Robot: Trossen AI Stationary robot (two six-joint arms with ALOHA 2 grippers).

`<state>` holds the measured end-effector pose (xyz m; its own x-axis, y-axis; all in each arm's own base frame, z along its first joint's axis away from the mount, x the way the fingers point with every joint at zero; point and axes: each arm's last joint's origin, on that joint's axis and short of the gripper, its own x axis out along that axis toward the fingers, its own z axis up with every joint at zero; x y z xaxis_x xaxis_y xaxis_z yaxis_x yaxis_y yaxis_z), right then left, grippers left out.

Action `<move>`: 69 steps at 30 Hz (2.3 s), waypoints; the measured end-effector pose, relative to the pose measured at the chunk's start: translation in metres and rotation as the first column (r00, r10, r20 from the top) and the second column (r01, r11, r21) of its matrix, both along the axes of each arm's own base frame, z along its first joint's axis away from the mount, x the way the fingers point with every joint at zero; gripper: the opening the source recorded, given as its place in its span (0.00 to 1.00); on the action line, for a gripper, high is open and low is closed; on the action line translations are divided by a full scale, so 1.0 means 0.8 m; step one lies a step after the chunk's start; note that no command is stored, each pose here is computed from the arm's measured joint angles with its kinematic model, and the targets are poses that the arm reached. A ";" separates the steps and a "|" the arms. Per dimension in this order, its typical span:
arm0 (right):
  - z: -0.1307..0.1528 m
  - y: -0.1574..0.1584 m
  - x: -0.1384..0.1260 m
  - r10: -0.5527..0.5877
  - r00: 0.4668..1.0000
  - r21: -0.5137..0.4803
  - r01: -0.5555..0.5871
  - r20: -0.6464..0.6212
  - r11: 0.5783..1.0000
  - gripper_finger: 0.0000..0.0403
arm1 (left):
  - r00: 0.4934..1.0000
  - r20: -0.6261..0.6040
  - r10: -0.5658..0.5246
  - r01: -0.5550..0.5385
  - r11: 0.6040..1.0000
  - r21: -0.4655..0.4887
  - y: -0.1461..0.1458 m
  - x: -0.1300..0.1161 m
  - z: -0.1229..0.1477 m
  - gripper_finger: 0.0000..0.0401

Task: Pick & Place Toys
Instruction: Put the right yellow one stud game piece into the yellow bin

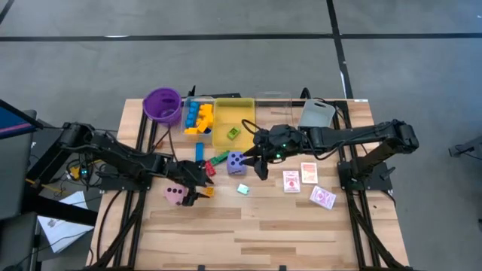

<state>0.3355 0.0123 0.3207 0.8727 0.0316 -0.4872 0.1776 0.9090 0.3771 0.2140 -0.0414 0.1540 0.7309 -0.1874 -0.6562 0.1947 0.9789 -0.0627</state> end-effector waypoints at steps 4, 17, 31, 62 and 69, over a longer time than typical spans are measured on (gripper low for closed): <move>0.000 0.001 0.000 -0.019 1.000 0.039 0.019 -0.002 0.999 0.38 | 1.000 -0.012 0.012 -0.012 1.000 -0.012 0.003 -0.019 -0.027 0.67; 0.000 0.001 0.000 -0.019 1.000 0.037 0.019 -0.005 0.999 0.38 | 0.989 0.003 0.147 -0.147 0.988 -0.043 0.009 -0.033 -0.045 0.67; -0.001 0.001 -0.001 0.032 0.999 -0.055 -0.033 -0.010 0.998 0.38 | 0.996 0.014 0.085 -0.085 0.996 0.008 -0.009 -0.032 -0.052 0.67; -0.002 0.001 -0.001 0.033 0.999 -0.057 -0.034 -0.013 0.998 0.38 | 0.976 -0.017 0.217 -0.217 0.976 -0.032 -0.028 0.005 -0.078 0.44; -0.005 0.001 -0.003 0.033 0.999 -0.057 -0.035 -0.043 0.998 0.38 | 0.964 0.011 0.265 -0.260 0.953 -0.154 -0.023 0.007 -0.065 0.30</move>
